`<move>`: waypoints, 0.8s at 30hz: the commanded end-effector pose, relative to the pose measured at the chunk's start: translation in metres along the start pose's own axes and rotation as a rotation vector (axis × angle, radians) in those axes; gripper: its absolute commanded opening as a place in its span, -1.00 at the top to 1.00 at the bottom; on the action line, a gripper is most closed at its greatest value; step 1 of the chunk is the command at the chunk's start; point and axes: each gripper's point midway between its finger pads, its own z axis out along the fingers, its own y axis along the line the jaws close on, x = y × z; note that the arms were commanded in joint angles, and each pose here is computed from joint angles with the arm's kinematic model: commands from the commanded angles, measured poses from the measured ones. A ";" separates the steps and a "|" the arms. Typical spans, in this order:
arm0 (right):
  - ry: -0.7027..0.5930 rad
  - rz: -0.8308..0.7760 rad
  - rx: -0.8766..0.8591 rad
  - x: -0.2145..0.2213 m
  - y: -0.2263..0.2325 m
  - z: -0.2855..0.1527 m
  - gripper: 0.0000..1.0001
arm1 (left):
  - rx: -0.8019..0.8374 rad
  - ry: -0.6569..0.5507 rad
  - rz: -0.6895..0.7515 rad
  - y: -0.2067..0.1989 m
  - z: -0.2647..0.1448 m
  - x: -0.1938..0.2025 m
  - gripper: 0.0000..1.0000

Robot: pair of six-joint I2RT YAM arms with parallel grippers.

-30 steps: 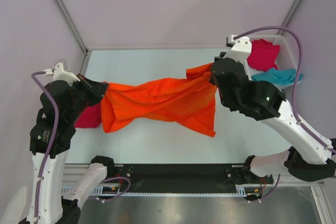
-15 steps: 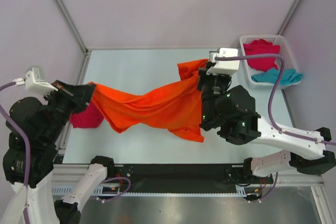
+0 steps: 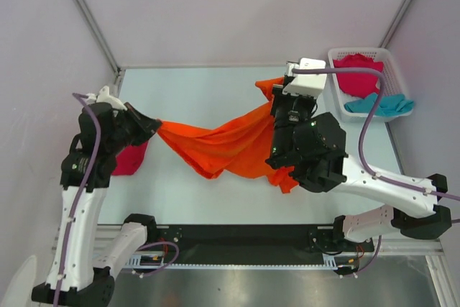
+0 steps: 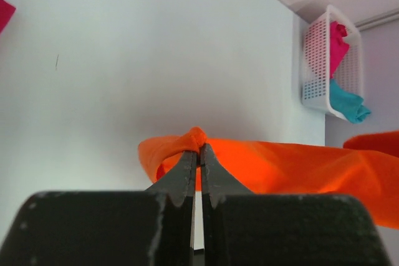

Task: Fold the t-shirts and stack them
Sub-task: Flatten out the tshirt

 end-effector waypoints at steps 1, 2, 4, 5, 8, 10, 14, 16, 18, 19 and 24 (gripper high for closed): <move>0.088 -0.001 0.184 0.021 -0.027 0.004 1.00 | 0.055 0.021 -0.043 0.008 0.026 -0.001 0.94; 0.096 -0.049 0.206 0.035 -0.022 0.006 1.00 | 0.037 0.039 -0.047 0.017 0.033 0.005 0.95; 0.143 -0.199 0.253 0.053 -0.030 0.009 1.00 | -0.005 0.015 -0.064 0.032 0.035 -0.001 0.94; 0.162 -0.016 0.258 0.059 -0.032 0.011 1.00 | -0.017 0.018 -0.059 0.038 0.038 0.001 0.95; 0.240 -0.136 0.251 0.099 -0.020 0.018 1.00 | -0.040 0.018 -0.068 0.049 0.041 -0.001 0.95; 0.238 -0.155 0.226 0.107 -0.001 0.015 1.00 | -0.054 0.011 -0.074 0.056 0.041 -0.005 0.95; 0.242 -0.165 0.215 0.102 0.020 0.017 1.00 | -0.066 0.011 -0.063 0.064 0.042 -0.010 0.95; 0.239 -0.145 0.219 0.096 0.023 0.021 1.00 | -0.064 0.015 -0.062 0.068 0.043 -0.013 0.96; 0.240 -0.142 0.211 0.090 0.025 0.020 1.00 | -0.063 0.014 -0.048 0.069 0.043 -0.016 0.96; 0.237 -0.106 0.202 0.079 0.027 0.020 1.00 | -0.070 0.012 -0.056 0.073 0.044 -0.017 0.96; 0.235 -0.044 0.078 0.026 0.051 -0.001 1.00 | -0.042 0.017 -0.084 0.073 0.048 -0.025 0.97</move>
